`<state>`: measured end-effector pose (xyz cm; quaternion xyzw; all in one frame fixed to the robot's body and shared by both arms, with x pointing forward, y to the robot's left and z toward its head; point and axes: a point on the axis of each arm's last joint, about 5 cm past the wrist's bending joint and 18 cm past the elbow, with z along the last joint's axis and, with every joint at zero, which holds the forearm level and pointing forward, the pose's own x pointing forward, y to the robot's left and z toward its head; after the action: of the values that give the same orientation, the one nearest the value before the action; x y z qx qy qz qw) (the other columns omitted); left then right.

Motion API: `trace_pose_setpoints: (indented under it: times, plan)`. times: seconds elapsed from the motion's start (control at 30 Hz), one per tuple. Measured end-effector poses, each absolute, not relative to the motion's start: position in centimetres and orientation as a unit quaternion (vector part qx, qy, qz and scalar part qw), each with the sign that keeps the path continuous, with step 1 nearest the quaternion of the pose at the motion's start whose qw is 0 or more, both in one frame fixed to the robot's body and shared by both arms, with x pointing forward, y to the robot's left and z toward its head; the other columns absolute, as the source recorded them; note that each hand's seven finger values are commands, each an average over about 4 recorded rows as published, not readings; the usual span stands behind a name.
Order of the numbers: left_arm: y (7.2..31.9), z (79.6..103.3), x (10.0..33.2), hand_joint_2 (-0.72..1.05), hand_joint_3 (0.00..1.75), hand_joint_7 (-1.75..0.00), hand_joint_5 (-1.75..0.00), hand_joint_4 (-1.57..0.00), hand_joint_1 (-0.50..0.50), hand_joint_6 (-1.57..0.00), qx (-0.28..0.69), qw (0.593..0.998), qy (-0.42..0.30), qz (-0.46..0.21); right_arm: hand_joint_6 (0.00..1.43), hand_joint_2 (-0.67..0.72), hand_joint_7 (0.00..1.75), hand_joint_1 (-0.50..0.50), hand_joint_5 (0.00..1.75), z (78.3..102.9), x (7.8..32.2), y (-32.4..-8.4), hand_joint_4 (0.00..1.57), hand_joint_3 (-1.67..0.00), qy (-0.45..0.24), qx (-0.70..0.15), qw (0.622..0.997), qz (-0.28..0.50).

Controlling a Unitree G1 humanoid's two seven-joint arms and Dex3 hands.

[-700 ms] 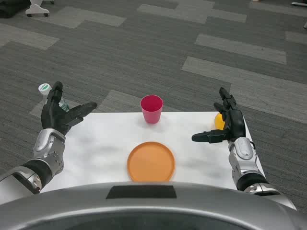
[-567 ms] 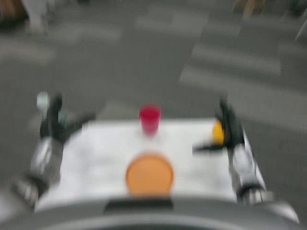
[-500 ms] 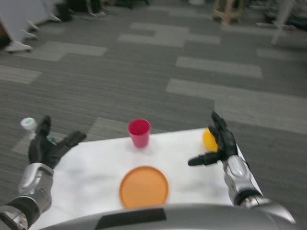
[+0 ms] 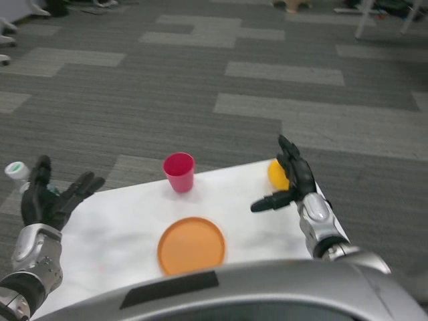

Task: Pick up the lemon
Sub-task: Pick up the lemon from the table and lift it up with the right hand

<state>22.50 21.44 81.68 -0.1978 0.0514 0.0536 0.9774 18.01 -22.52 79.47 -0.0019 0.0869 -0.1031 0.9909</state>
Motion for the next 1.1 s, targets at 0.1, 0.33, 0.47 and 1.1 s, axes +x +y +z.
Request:
trace_pose_setpoints:
  times: [0.1, 0.33, 0.47, 1.1]
  plan:
    - [21.5, 81.7, 22.5, 0.52, 0.09, 0.00, 0.00, -0.04, 0.50, 0.00, -0.197, 0.977, 0.052, 0.054, 0.00, 0.34, 0.00, 0.12, 0.48, 79.6, 17.9, -23.0, 0.00, -0.08, 0.084, 0.003, 0.989, -0.122]
    - [21.5, 81.7, 22.5, 0.52, 0.09, 0.00, 0.00, -0.04, 0.50, 0.00, -0.197, 0.977, 0.055, 0.054, 0.00, 0.22, 0.00, 0.12, 0.58, 79.0, 17.0, -24.1, 0.00, -0.08, 0.104, 0.011, 0.982, -0.161]
    - [21.5, 81.7, 22.5, 0.52, 0.09, 0.00, 0.00, -0.04, 0.50, 0.00, -0.196, 0.978, 0.056, 0.053, 0.00, 0.22, 0.00, 0.10, 0.58, 78.8, 16.4, -24.8, 0.00, -0.08, 0.119, 0.007, 0.977, -0.177]
    - [21.4, 81.8, 22.7, 0.52, 0.09, 0.00, 0.00, -0.04, 0.50, 0.00, -0.194, 0.978, 0.056, 0.049, 0.00, 0.03, 0.00, 0.00, 0.78, 78.9, 16.3, -25.9, 0.00, -0.08, 0.158, -0.095, 0.971, -0.155]
